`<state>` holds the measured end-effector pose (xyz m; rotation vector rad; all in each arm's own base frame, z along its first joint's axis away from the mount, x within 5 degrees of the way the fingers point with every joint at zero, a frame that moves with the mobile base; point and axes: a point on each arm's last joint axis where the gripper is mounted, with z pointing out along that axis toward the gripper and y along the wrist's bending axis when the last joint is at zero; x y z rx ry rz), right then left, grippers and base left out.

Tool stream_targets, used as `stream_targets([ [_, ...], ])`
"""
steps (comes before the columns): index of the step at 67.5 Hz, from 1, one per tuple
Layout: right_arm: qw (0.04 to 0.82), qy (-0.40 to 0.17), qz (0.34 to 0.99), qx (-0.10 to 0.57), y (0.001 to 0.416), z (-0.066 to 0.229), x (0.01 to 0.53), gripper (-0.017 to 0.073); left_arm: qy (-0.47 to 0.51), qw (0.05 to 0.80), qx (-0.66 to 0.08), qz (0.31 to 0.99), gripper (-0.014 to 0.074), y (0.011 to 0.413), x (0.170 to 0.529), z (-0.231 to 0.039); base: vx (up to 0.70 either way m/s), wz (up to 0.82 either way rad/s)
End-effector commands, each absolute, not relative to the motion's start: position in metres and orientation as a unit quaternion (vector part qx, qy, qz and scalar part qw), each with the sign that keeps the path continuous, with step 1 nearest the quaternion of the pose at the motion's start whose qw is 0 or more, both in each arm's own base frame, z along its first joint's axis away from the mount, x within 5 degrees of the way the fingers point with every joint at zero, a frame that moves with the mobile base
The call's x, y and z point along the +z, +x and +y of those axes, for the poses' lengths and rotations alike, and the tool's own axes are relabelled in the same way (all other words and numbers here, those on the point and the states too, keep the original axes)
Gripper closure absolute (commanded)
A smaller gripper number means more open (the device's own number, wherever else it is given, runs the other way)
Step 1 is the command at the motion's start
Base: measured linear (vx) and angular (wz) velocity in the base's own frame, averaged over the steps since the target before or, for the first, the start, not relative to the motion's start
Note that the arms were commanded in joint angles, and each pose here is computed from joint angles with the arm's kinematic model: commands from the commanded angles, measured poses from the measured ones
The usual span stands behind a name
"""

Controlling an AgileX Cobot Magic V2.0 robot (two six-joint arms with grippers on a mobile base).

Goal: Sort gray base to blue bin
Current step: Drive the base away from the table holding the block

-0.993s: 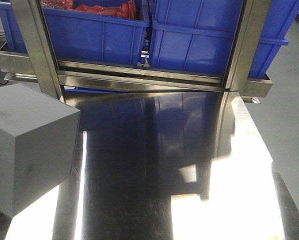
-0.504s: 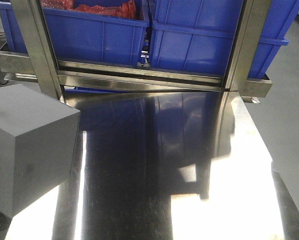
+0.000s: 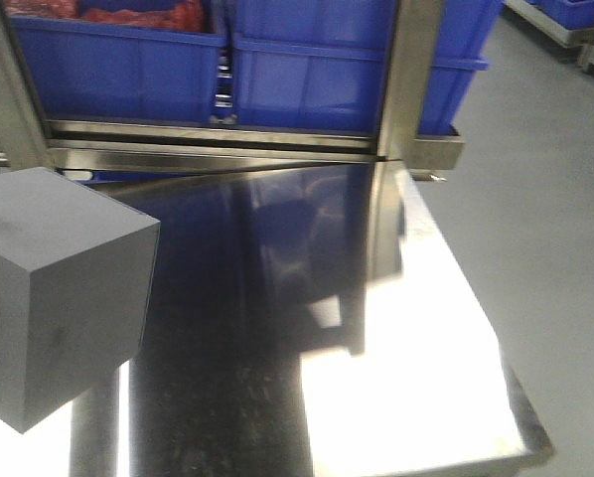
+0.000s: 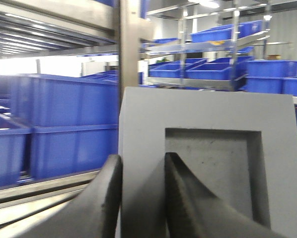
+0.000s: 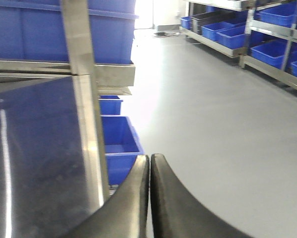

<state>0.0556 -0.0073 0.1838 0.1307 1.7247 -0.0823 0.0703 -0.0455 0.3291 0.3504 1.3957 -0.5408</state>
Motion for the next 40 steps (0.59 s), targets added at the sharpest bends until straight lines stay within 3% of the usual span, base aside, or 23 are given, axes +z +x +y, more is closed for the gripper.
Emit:
stream_targets([
  [1,0.668,0.052,0.741,-0.047,0.0576,-0.0081,0.1889,0.0564,0.139,0.755,-0.267,0.583,0.059,0.0677,0.3478,-0.0438,-0.11,-0.41],
  [40,0.668,0.052,0.741,-0.047,0.0576,-0.0081,0.1889,0.0564,0.139,0.755,-0.266,0.583,0.059,0.0677,0.3478,-0.0438,-0.13,-0.52],
])
